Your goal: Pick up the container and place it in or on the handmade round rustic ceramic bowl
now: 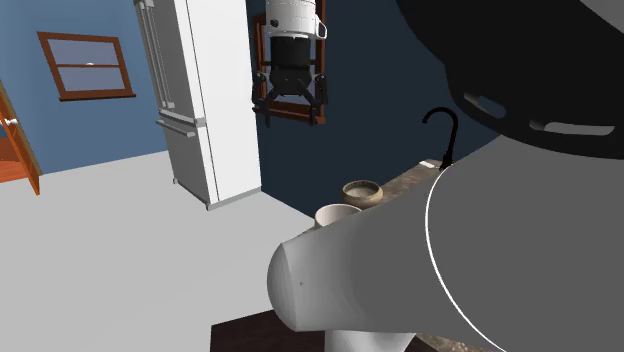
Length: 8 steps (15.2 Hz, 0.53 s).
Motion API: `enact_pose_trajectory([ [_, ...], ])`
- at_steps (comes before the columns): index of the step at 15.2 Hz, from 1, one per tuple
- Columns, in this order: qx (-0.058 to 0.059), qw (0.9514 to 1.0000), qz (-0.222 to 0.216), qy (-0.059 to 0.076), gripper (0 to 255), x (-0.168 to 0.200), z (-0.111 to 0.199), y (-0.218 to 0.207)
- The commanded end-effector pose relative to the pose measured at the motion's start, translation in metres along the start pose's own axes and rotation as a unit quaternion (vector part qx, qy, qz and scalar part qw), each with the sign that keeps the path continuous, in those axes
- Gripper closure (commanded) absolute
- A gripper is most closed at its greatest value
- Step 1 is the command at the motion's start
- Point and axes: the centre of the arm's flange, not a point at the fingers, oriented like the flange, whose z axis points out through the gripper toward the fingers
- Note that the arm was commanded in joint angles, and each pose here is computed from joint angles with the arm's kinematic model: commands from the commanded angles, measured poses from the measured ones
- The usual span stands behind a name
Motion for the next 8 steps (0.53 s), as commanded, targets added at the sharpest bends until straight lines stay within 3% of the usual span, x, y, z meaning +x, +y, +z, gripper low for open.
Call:
enact_pose_trajectory([
  [1, 0.000, 1.0000, 0.000, 0.000, 0, 0.000, 0.000, 0.000],
  [8, -0.004, 1.0000, -0.003, 0.003, 0, 0.029, 0.083, 0.027],
])
